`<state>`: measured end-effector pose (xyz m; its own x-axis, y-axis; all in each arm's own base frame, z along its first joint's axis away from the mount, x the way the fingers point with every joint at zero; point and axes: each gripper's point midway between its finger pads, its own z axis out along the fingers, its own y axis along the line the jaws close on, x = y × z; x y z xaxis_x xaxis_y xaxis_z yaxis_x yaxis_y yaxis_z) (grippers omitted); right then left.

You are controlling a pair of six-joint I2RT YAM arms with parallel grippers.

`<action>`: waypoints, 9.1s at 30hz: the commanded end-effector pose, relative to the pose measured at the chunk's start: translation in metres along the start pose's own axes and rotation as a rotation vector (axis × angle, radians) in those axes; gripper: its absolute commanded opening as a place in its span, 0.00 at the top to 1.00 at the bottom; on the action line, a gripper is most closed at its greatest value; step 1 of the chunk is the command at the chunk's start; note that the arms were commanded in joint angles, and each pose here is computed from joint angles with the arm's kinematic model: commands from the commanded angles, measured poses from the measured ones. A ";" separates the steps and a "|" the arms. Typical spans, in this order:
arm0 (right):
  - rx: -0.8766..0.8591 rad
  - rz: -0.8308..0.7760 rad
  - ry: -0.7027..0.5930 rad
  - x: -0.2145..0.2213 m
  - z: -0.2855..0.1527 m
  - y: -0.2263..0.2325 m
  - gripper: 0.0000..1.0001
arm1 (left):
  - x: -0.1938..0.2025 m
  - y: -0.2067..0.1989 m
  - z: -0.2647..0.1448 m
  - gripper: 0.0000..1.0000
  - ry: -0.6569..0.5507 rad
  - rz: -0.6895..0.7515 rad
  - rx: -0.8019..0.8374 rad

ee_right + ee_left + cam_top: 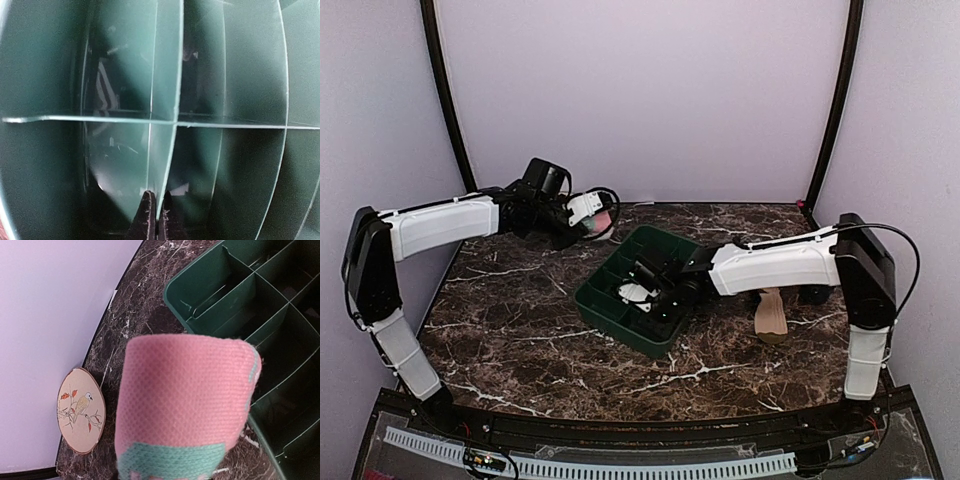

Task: Roll the socks
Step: Move the storage box to the center of the board, then place the sock in the storage box, then adjust the sock in the storage box, then move the storage box to the center of the board.

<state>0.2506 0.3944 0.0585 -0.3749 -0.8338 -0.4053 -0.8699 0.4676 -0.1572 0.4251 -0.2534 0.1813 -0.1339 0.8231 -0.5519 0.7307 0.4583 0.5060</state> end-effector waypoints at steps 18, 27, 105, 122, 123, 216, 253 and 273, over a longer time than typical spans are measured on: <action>0.257 -0.313 -0.145 0.013 -0.046 -0.001 0.80 | 0.009 -0.148 -0.088 1.00 0.028 0.222 0.488; 0.255 -0.218 -0.252 -0.009 -0.074 -0.005 0.57 | -0.007 -0.155 -0.066 1.00 0.087 0.218 0.466; 0.317 0.157 -0.475 0.010 -0.165 -0.053 0.51 | 0.022 -0.207 0.009 0.56 0.402 0.246 0.521; 0.314 0.151 -0.480 0.006 -0.162 -0.057 0.51 | 0.003 -0.189 -0.011 0.43 0.381 0.206 0.488; 0.314 0.151 -0.478 0.006 -0.161 -0.057 0.51 | 0.001 -0.188 -0.011 0.43 0.377 0.205 0.488; -0.172 0.106 -0.371 -0.100 -0.004 0.018 1.00 | 0.097 -0.091 -0.047 0.55 0.365 -0.734 0.045; 0.122 0.248 -0.438 -0.051 -0.102 -0.047 0.67 | 0.067 -0.090 -0.014 0.50 0.225 -1.005 0.159; 0.320 0.554 -0.197 0.093 -0.096 -0.080 0.63 | 0.065 -0.121 0.002 0.51 0.209 -1.041 0.304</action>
<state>0.2617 0.2729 0.1500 -0.5640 -0.4192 -0.7114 -0.4912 0.8629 -0.1190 0.3348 -0.2517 0.0885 -0.8613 0.1422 -0.4878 0.3205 0.8970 -0.3044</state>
